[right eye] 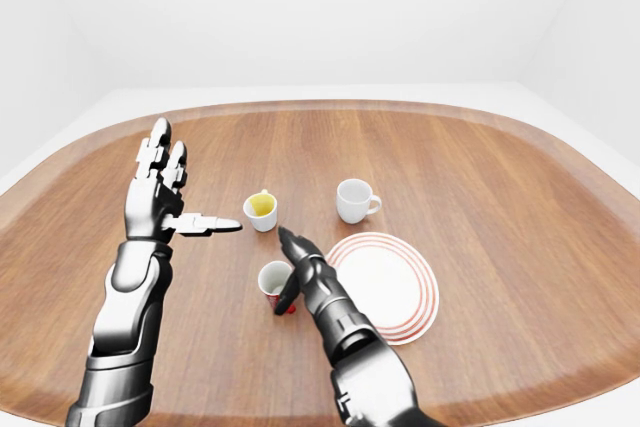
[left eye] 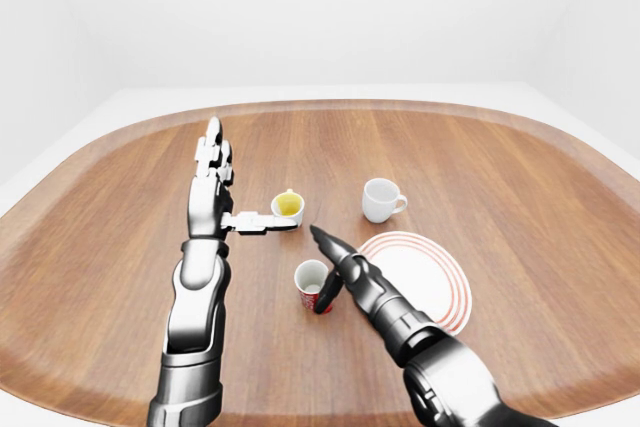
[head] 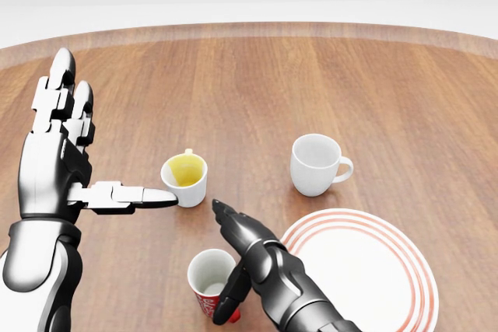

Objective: Pick up the red mug and put it on the plate

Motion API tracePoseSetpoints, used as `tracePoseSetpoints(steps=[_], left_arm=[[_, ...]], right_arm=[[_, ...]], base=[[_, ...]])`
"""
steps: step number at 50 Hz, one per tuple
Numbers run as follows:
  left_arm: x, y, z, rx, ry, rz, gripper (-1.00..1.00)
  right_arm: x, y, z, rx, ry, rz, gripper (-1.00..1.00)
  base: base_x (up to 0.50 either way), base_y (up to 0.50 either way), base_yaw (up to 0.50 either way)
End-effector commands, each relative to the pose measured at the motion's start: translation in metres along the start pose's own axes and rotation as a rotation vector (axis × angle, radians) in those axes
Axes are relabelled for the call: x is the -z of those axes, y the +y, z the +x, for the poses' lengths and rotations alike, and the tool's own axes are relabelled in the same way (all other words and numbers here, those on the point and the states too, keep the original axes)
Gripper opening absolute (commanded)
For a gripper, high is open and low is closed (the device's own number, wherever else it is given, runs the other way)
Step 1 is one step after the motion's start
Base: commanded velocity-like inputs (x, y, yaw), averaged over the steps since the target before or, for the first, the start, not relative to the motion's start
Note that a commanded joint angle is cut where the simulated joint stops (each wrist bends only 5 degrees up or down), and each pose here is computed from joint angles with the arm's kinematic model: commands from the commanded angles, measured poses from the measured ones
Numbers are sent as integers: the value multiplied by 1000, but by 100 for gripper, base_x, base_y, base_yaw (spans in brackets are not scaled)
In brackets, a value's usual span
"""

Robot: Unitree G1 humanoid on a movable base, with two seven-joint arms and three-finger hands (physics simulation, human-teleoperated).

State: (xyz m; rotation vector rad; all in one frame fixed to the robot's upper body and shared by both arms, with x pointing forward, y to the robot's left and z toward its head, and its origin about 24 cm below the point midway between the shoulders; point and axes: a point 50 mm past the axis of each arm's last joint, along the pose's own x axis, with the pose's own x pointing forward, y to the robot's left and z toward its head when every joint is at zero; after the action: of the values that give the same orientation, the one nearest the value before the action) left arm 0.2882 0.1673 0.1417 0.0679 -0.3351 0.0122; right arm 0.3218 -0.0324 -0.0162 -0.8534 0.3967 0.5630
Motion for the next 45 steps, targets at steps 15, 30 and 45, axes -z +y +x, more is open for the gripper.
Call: tracePoseSetpoints(steps=[15,30,45], left_arm=[[1,0,-1,-1,6,-5,100],[0,1,-1,-3,0,-5,100],[3,0,-1,-1,11,-6,100]], right_arm=[[-9,11,2,-27,-4,-24,100],[-3,21,2,-49,27,-44,100],[-2,23,2,-53,32,-57,86]], base=[[0,0,0],[0,0,0],[0,0,0]])
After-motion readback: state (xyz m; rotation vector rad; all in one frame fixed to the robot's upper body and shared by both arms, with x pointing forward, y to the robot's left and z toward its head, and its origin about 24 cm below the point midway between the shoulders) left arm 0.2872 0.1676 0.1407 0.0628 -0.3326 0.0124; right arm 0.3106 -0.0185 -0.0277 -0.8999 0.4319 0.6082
